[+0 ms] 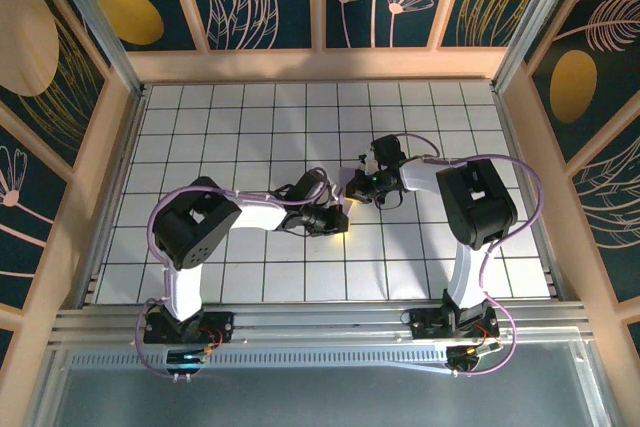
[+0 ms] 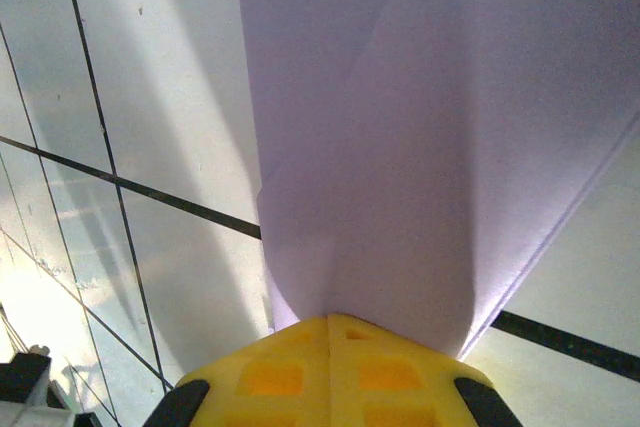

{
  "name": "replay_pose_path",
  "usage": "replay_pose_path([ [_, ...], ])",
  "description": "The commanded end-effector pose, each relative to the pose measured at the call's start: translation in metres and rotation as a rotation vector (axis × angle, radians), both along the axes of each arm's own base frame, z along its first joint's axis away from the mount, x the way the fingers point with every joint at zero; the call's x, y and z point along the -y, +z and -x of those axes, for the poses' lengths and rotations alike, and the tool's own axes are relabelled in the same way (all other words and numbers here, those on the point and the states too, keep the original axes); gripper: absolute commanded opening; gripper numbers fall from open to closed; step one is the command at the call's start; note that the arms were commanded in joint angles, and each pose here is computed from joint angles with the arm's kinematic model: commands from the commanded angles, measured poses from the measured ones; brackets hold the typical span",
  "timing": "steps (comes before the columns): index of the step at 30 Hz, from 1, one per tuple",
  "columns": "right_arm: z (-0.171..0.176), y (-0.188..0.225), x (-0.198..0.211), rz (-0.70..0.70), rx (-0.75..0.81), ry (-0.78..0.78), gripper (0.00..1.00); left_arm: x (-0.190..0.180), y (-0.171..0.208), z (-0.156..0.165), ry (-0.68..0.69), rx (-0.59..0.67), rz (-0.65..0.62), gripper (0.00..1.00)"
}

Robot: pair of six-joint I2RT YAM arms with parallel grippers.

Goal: Fold a paper plane with a square sheet of paper (fold left side to right side)

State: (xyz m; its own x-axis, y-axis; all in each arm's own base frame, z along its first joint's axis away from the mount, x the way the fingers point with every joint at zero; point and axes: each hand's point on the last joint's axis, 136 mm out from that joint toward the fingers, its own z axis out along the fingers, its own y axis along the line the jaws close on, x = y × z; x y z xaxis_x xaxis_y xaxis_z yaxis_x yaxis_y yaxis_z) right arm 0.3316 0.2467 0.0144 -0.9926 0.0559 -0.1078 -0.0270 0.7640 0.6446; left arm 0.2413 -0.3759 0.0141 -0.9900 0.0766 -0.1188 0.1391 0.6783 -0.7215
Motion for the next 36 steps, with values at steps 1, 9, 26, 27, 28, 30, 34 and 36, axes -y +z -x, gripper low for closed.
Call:
replay_pose_path([
  [1,0.030,-0.051,0.030,0.203,-0.128,-0.011,0.00,-0.010,-0.002,0.022,-0.025,-0.062,-0.040,0.00],
  [9,-0.010,0.008,0.005,0.085,0.030,-0.009,0.06,-0.002,0.077,-0.025,0.048,0.197,0.106,0.00],
  [26,-0.028,0.084,0.032,0.431,0.256,-0.082,0.57,-0.129,0.143,-0.090,0.643,0.516,-0.013,0.23],
  [27,-0.026,0.082,0.031,0.456,0.257,-0.080,0.59,-0.133,0.144,-0.090,0.659,0.519,-0.014,0.24],
  [28,-0.028,0.079,0.032,0.478,0.254,-0.090,0.60,-0.135,0.143,-0.090,0.672,0.518,-0.017,0.25],
  [30,-0.028,0.072,0.027,0.517,0.254,-0.085,0.61,-0.138,0.141,-0.090,0.680,0.515,-0.022,0.27],
  [34,-0.036,0.059,0.020,0.580,0.246,-0.079,0.61,-0.138,0.135,-0.087,0.679,0.499,-0.030,0.29],
  [36,-0.040,0.053,0.014,0.586,0.243,-0.074,0.61,-0.139,0.133,-0.086,0.681,0.495,-0.029,0.29],
])
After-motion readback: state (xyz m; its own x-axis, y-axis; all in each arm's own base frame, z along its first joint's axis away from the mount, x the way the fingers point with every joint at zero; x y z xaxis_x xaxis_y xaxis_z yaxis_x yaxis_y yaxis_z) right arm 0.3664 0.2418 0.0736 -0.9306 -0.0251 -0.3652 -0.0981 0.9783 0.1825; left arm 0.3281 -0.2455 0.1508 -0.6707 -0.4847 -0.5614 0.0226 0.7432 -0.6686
